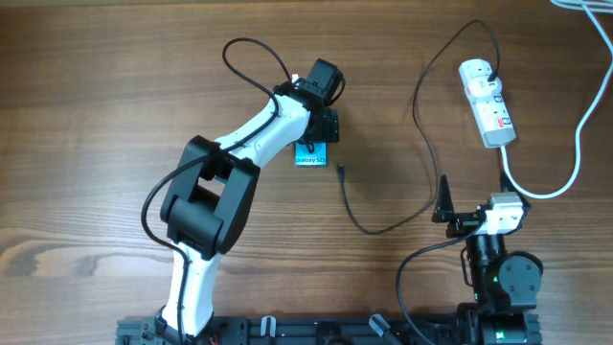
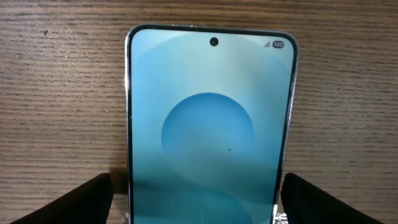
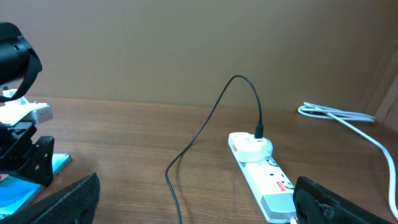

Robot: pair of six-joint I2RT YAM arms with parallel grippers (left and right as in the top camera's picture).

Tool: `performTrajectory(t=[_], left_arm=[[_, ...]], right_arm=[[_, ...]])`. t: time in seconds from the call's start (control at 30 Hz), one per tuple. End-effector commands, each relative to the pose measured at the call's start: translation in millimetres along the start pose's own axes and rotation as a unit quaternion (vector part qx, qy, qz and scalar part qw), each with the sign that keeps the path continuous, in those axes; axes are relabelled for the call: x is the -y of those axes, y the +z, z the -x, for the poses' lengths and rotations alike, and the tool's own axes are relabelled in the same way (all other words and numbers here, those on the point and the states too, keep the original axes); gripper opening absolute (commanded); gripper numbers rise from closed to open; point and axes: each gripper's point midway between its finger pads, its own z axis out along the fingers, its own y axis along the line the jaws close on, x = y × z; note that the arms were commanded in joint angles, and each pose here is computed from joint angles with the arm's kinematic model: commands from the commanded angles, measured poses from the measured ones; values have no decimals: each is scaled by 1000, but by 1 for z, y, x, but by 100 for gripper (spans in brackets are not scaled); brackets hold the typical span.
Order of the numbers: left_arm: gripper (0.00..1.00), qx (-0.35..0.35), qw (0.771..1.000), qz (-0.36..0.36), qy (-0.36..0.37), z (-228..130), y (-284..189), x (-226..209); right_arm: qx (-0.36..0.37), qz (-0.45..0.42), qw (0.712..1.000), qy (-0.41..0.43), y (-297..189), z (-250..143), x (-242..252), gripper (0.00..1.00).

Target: Plug charger to phone and switch on socket

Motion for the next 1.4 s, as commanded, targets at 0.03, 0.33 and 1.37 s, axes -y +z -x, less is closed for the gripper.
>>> performTrajectory(t=[0.03,0.33,1.37], left_arm=[[87,-16,1000,22,6,-9,17,-10],[82,-26,999,23,7,-14,23,-11],[72,-39,999,24,8,-20,22,-12]], right_arm=[[2,1,1000,-9,0,1,-1,100],[2,1,1000,-8,0,1,-1,100],[2,1,1000,-9,0,1,-1,100]])
